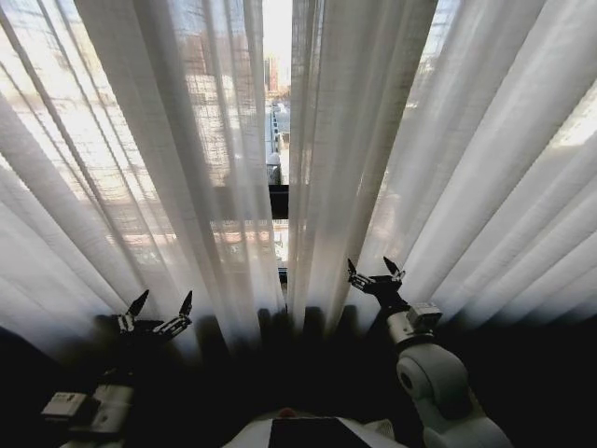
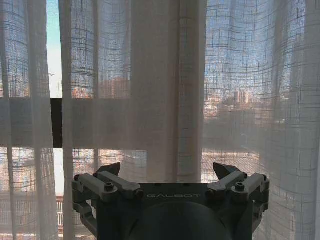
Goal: Open the curtains by pulling them apart, changing their state from closed to fully open.
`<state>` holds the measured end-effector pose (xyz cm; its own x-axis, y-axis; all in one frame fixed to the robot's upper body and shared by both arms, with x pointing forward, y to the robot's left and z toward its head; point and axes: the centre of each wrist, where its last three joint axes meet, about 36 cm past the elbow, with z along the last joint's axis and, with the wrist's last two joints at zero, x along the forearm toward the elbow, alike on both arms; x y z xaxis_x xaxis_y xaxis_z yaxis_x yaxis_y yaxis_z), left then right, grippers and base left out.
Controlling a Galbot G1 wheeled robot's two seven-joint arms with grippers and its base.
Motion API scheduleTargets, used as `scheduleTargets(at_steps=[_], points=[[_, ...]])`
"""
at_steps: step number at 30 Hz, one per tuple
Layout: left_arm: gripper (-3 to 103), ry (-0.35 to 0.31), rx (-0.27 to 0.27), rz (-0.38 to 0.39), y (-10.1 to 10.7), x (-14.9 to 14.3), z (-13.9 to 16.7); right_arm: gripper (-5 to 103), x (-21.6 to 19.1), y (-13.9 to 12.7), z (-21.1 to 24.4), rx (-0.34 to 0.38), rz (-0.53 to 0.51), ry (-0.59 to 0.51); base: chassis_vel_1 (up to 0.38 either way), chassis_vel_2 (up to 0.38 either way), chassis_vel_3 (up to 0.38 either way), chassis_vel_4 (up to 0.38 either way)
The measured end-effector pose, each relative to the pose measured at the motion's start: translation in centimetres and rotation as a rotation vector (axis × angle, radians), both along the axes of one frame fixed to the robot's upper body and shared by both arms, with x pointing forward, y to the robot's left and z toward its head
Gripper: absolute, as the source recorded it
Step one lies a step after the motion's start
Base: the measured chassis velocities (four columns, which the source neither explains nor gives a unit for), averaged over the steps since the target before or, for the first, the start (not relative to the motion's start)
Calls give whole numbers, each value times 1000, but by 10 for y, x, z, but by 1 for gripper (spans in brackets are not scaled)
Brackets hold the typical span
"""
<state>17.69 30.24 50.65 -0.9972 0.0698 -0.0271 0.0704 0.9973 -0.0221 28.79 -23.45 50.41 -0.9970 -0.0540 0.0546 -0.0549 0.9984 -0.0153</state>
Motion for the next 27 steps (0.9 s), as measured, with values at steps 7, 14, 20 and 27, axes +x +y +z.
scheduleTargets(at_steps=[7, 14, 20, 27], points=[[100, -1, 0, 1, 0, 0, 0, 100, 0, 2, -1, -4, 5, 0, 159, 130, -156, -142], [100, -9, 0, -3, 0, 0, 0, 100, 3, 2, -5, -26, 3, -19, 73, 60, -75, -65], [100, -8, -3, -1, 0, 0, 0, 100, 11, 3, -8, -9, 27, -14, 0, 0, 0, 0], [100, 1, -3, 1, -1, 2, 0, 100, 36, 12, -24, 39, 68, 19, 0, 0, 0, 0]])
